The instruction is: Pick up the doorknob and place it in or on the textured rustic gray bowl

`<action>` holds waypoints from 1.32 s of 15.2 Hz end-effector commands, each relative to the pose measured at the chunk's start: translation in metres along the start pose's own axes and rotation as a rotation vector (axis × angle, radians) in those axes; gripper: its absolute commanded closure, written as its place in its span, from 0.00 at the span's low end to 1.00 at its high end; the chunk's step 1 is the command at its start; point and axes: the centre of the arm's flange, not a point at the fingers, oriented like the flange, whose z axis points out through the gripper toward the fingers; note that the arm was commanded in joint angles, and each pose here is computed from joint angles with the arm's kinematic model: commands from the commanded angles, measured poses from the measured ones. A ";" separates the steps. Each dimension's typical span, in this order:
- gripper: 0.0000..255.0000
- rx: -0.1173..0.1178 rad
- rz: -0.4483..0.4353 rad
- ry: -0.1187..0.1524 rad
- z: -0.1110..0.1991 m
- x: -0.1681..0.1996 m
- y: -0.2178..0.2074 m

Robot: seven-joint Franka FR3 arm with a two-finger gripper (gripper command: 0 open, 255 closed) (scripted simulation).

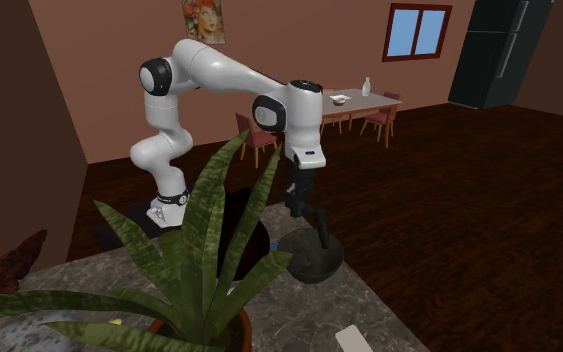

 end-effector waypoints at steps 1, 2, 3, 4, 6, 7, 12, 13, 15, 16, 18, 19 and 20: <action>1.00 0.000 -0.001 0.001 0.006 0.007 0.005; 1.00 0.000 -0.001 0.001 0.012 0.007 0.005; 1.00 0.000 -0.001 0.001 0.017 0.007 0.005; 1.00 0.000 -0.001 0.001 0.022 0.007 0.005; 1.00 0.000 -0.001 0.001 0.033 0.008 0.005; 1.00 0.000 -0.001 0.001 0.038 0.008 0.005; 1.00 0.000 -0.001 0.001 0.064 0.008 0.004; 1.00 0.000 -0.001 0.001 0.070 0.008 0.004; 1.00 0.000 -0.001 0.001 0.071 0.008 0.004; 1.00 0.000 -0.001 0.001 0.071 0.008 0.004; 1.00 0.000 -0.001 0.001 0.071 0.008 0.004; 1.00 0.000 -0.001 0.001 0.071 0.008 0.004; 1.00 0.000 -0.001 0.001 0.071 0.008 0.004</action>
